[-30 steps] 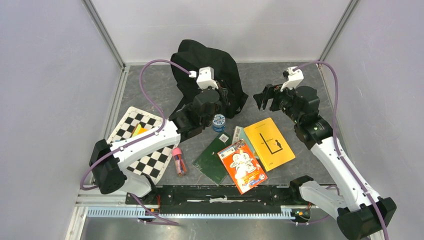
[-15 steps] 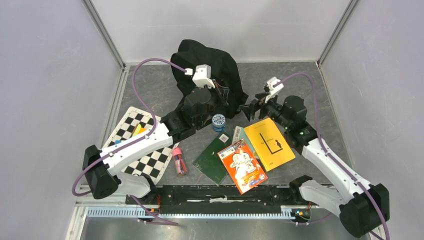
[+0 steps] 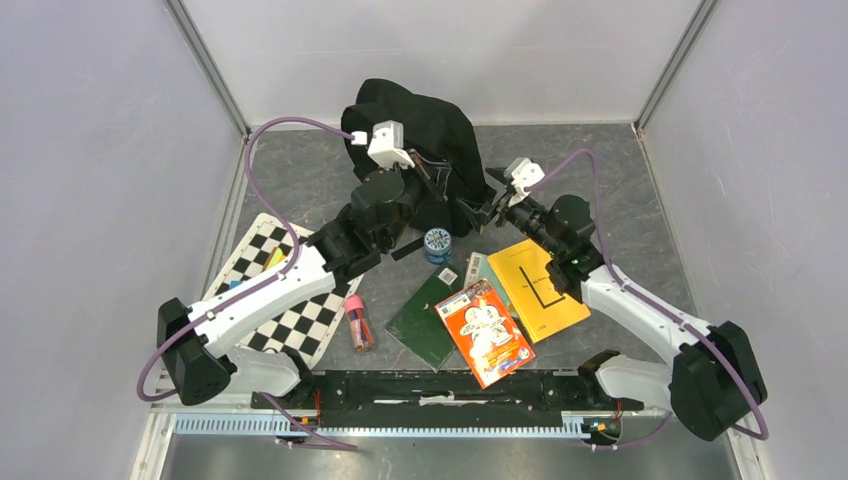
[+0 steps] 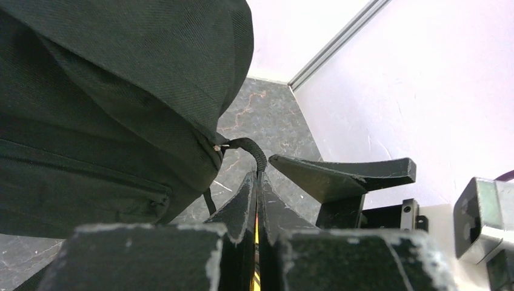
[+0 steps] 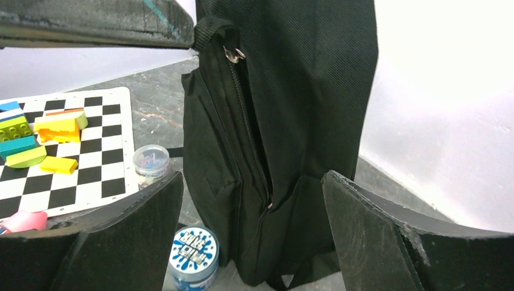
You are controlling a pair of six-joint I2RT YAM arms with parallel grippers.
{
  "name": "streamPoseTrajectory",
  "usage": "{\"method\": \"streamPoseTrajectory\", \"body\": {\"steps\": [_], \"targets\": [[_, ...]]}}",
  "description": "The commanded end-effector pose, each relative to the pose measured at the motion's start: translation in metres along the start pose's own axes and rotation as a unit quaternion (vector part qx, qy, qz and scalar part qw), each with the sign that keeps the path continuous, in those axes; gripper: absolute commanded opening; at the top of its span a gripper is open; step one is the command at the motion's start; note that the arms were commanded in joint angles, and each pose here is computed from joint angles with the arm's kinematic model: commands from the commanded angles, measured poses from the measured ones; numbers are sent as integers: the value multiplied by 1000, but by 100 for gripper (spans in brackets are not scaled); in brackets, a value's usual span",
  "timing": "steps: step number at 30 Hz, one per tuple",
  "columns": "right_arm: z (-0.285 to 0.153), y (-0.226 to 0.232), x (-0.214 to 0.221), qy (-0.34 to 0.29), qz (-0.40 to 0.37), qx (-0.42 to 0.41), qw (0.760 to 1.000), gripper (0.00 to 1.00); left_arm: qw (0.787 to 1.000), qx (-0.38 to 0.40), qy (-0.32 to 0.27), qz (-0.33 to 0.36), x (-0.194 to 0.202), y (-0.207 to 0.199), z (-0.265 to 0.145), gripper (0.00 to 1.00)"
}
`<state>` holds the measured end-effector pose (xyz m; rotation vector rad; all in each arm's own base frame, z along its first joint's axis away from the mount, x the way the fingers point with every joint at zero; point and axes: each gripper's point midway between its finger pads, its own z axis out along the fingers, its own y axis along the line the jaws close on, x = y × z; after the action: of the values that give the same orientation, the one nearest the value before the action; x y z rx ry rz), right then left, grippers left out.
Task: Pack the student bag
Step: Unzip the student bag at the center of the board.
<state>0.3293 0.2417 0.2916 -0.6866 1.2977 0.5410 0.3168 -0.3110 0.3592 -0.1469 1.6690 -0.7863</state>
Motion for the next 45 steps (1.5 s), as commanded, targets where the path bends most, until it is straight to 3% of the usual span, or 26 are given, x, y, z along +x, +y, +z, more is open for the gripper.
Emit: {"method": "streamPoseTrajectory", "body": {"steps": [1,13,16,22,28,32,38,41,45], "targets": [[20,1,-37,-69,-54,-11,996,90,998,14,-44,-52,-32,-6,-5,2],[59,-9,-35,-57,-75,25,995,81,997,22,-54,-47,-50,1,-2,2],[62,-10,-33,-52,-78,33,995,70,996,25,-58,-57,-53,5,-3,2],[68,-15,-25,-31,-75,49,996,31,994,40,-72,-75,-64,4,-6,2],[66,-15,-14,-15,-68,52,996,21,995,59,-71,-35,-69,1,-11,2],[61,-11,-13,-16,-56,46,997,25,995,85,-27,46,-46,2,-16,3],[57,-10,-17,-24,-53,45,997,35,978,137,48,151,8,13,-23,48],[56,-9,-16,-24,-53,45,997,36,974,134,82,166,23,22,-13,57],[56,-9,-15,-21,-51,45,997,36,969,145,96,175,31,31,3,62]]}}
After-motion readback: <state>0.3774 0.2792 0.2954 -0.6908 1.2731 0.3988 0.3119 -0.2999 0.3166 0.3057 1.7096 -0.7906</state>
